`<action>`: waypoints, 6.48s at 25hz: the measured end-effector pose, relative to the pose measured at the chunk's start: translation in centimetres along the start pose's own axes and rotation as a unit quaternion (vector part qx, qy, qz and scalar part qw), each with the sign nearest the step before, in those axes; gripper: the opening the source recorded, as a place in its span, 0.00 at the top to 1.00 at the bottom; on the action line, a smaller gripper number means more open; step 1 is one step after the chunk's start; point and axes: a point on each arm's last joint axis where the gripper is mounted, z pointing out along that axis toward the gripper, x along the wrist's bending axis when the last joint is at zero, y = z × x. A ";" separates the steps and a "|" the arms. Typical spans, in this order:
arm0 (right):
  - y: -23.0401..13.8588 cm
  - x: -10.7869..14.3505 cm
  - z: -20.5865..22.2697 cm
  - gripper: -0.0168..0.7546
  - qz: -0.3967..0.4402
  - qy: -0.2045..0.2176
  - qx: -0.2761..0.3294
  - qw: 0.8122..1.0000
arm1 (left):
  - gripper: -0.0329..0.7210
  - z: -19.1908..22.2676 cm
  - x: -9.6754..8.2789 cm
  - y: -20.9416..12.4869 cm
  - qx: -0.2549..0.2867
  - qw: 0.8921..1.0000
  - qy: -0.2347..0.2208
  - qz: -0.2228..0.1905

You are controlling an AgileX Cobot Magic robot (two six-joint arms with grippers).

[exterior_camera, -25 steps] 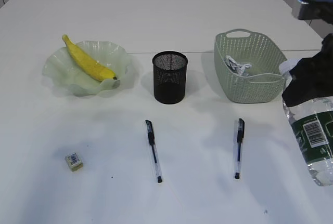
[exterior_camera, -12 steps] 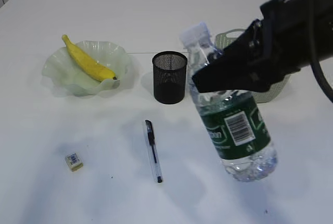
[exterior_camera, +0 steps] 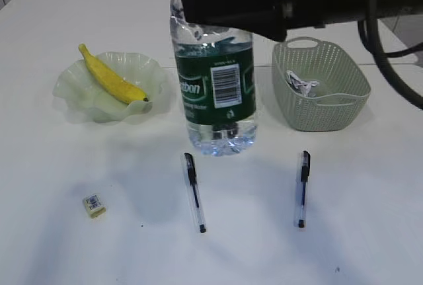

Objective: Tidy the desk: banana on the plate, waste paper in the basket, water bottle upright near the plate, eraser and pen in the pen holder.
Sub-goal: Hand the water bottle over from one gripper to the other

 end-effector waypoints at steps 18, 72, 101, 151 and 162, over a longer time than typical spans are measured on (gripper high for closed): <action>-0.2 -0.9 1.6 0.52 0.019 0.051 -0.070 0.996 | 0.55 0.0 0.0 0.9 -0.051 0.999 -0.001 0.000; -0.4 -1.8 1.8 0.52 0.019 0.001 -0.062 0.998 | 0.63 9.2 -3.1 -0.7 -0.161 0.976 -0.123 0.075; -0.4 -2.0 1.8 0.52 0.019 -0.009 -0.060 0.998 | 0.63 8.1 2.5 1.7 -0.221 0.969 0.072 0.083; 0.2 -0.5 1.9 0.52 -0.010 0.059 -0.093 0.994 | 0.06 4.9 -10.1 -1.3 -0.374 0.771 -0.453 0.246; 0.2 1.7 3.3 0.52 -0.042 0.096 -0.090 0.990 | 0.06 4.7 -10.4 -1.7 -0.360 0.763 -0.477 0.245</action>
